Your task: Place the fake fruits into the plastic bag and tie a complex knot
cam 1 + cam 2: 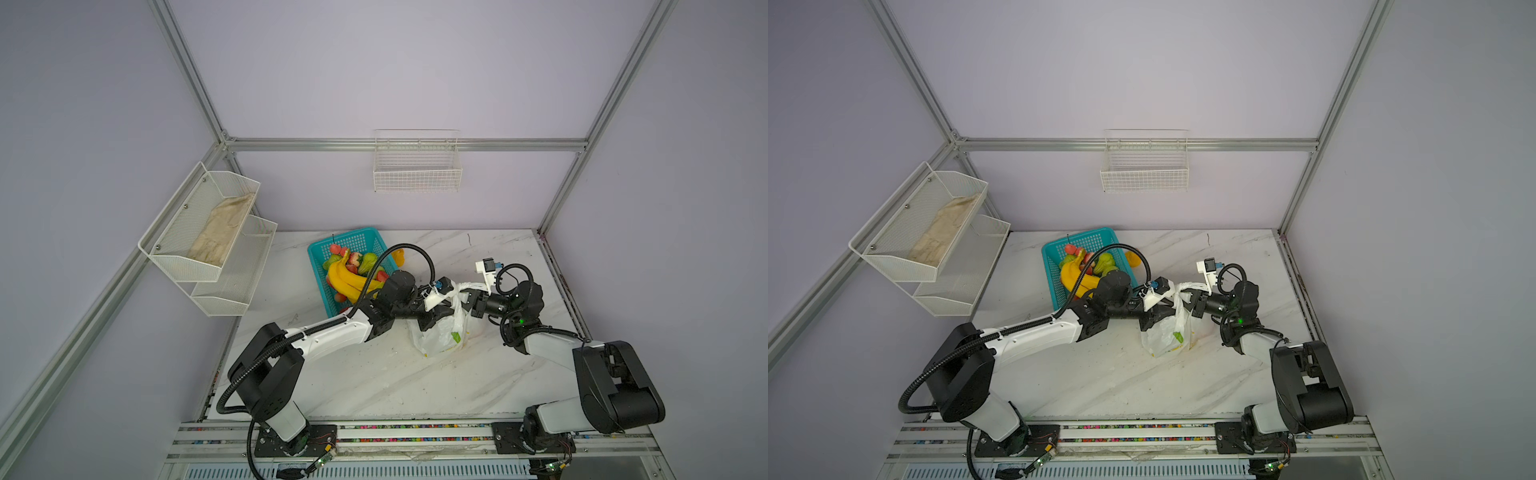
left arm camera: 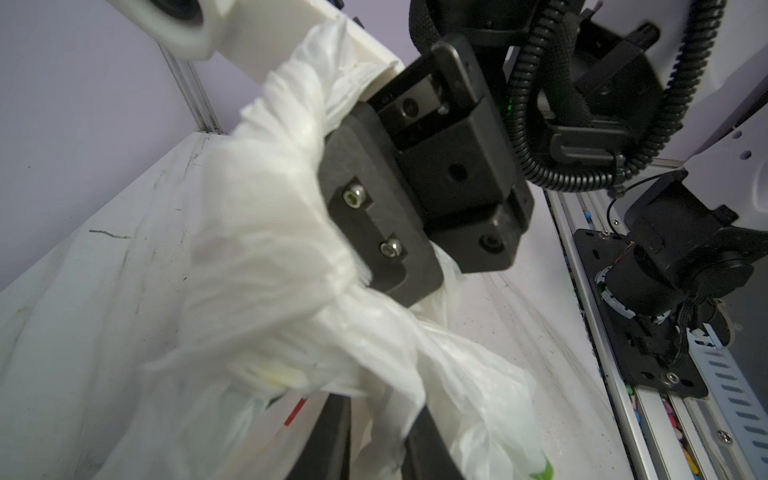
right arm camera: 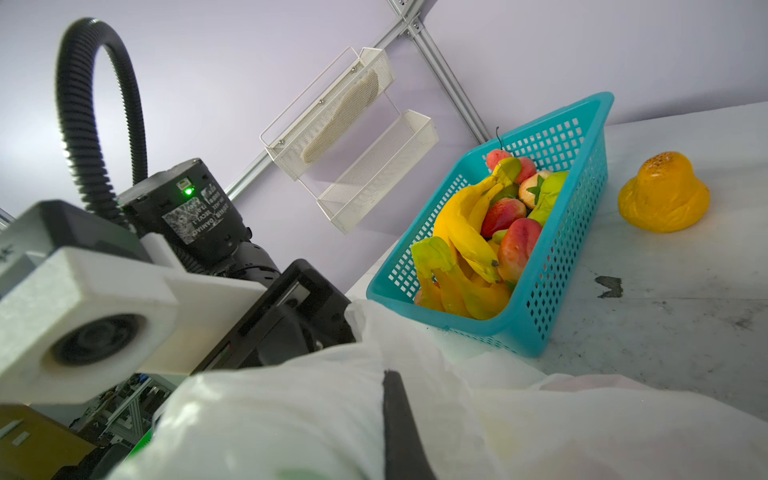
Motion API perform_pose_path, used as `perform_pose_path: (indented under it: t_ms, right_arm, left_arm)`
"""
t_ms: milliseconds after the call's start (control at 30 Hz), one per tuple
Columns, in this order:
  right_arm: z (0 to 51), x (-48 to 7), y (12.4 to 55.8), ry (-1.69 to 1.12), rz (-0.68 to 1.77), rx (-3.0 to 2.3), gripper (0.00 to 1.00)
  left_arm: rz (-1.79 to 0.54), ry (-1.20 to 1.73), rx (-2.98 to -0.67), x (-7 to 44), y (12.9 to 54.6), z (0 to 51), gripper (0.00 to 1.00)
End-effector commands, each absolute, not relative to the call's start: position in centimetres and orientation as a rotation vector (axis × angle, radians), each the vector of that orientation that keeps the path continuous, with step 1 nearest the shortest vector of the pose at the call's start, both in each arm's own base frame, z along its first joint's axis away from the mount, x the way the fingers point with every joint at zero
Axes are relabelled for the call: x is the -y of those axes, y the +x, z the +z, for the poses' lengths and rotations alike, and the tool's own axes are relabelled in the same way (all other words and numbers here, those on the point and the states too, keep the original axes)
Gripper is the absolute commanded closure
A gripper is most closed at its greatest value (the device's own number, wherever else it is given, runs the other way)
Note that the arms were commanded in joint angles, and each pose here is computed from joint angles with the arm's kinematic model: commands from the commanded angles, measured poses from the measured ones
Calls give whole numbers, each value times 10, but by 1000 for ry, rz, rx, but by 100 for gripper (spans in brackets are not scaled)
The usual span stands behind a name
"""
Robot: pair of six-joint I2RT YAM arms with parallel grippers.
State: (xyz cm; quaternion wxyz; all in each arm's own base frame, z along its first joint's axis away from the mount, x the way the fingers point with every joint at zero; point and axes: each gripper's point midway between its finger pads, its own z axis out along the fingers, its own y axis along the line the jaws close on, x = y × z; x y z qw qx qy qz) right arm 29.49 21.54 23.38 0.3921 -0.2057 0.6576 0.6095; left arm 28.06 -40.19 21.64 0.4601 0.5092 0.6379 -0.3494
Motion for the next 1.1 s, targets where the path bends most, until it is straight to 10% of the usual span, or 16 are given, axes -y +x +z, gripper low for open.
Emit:
perform_pose_path:
  t_ms: [0, 1067]
  right_arm:
    - [253, -220, 289, -574, 1583, -1604, 100]
    - [253, -209, 323, -544, 1062, -1820, 100]
  left_arm:
    - [-838, 1176, -1440, 411, 297, 265, 78]
    - [-693, 855, -1542, 352, 310, 356, 31]
